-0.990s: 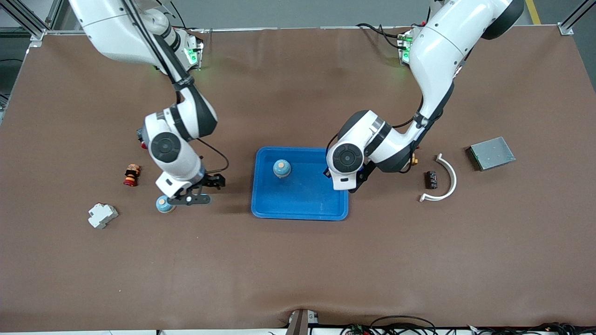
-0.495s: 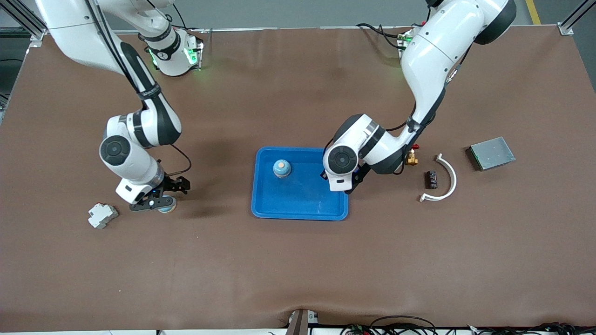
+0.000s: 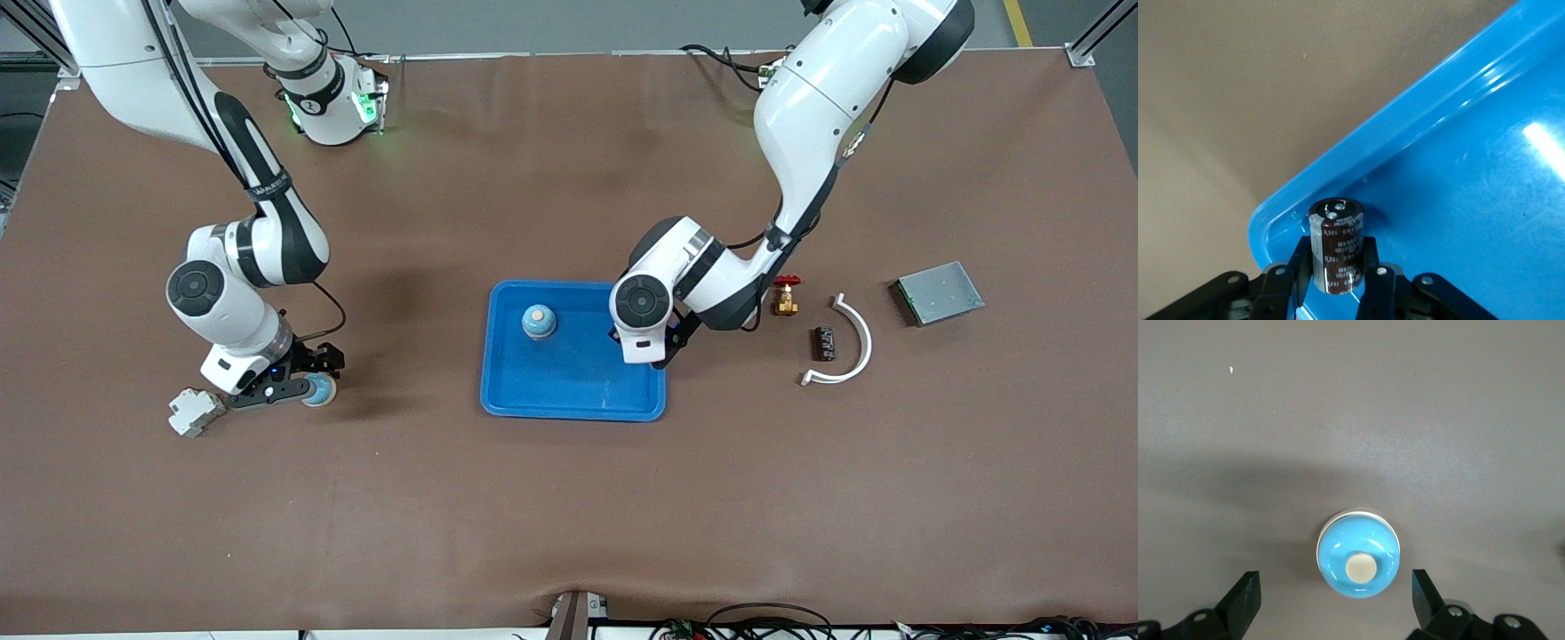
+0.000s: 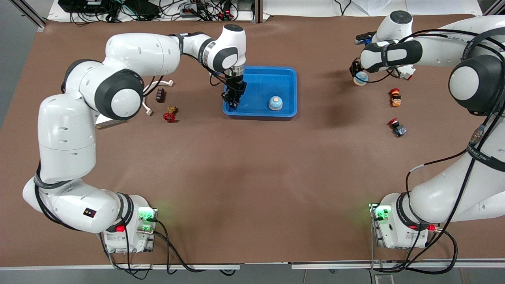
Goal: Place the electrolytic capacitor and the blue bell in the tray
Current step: 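Place the capacitor in the tray while the right gripper reaches the bell, then grasp the second blue bell while the left gripper returns to the capacitor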
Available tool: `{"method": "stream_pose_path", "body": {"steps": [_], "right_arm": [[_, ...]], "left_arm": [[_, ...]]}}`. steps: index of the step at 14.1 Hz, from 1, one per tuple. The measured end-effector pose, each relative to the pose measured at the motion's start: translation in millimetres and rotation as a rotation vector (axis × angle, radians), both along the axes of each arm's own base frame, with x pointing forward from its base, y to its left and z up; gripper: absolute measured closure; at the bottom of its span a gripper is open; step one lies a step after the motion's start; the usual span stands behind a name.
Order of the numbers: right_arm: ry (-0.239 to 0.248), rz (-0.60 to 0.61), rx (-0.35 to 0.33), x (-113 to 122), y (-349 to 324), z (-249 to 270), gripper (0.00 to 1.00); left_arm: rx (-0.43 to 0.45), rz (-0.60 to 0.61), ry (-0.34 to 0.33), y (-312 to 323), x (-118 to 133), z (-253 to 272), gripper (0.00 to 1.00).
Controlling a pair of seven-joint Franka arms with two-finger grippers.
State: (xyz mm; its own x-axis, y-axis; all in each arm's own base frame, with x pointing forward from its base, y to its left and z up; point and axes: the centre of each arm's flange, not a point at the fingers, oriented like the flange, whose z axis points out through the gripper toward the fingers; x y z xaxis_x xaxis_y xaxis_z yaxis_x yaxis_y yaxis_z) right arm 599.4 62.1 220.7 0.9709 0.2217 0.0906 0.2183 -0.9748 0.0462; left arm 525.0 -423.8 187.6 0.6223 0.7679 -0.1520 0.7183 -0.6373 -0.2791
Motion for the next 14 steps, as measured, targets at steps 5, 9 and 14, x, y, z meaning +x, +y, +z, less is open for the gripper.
{"method": "stream_pose_path", "body": {"steps": [5, 9, 14], "right_arm": [[0.016, -0.004, 0.000, -2, -3, -18, 0.00], [0.019, -0.022, 0.001, 3, -14, -23, 0.00], [0.033, -0.029, 0.000, 5, -18, -36, 0.00]], "left_arm": [[-0.008, -0.015, -0.012, -11, -3, 7, 0.11], [0.009, -0.065, -0.040, -2, 8, 37, 0.00], [-0.007, -0.190, -0.026, 52, 40, 89, 0.00]]}}
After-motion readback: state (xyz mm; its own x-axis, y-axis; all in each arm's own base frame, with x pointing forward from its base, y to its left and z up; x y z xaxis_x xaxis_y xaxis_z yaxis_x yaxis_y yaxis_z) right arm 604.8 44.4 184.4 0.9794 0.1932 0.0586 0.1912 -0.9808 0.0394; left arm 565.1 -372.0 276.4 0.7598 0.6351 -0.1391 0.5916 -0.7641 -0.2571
